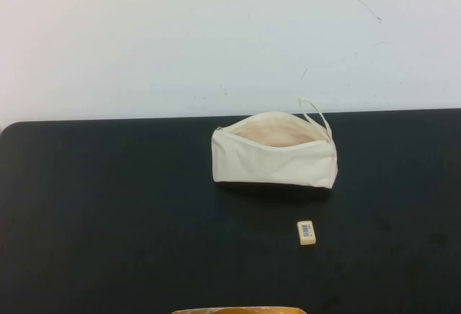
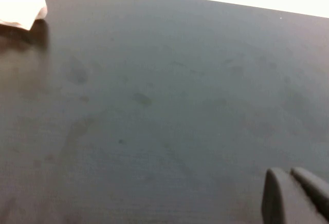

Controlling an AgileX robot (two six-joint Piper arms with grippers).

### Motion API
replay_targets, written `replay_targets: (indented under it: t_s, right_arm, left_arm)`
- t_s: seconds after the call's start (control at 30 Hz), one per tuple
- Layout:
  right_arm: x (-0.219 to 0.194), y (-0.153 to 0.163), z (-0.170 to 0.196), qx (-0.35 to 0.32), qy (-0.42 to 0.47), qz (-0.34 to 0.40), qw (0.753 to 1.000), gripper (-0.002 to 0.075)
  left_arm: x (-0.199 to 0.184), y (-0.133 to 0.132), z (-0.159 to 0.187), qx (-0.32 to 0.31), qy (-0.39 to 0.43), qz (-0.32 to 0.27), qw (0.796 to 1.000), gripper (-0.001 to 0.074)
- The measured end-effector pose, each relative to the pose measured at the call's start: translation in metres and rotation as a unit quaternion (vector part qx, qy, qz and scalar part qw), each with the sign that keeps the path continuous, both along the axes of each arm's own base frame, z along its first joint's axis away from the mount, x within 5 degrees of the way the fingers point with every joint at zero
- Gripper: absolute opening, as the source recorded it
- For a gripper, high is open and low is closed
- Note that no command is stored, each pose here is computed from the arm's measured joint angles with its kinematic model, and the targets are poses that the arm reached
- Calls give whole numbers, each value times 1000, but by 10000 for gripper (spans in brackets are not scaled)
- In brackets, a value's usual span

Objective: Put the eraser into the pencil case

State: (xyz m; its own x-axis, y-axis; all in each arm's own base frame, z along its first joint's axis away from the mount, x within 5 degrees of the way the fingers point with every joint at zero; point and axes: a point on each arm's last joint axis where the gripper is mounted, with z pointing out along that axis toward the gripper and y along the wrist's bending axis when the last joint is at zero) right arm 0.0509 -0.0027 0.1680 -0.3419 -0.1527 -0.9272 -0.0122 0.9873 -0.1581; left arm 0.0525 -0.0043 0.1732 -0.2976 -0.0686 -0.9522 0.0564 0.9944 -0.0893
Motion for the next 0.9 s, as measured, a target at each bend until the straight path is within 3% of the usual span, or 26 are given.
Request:
replay_targets:
  t_s: [0.9]
  right_arm:
    - [0,0,0,0,0,0,1000,-1]
  left_arm:
    - [0,-2,0,-10,1,-7,1000,-1]
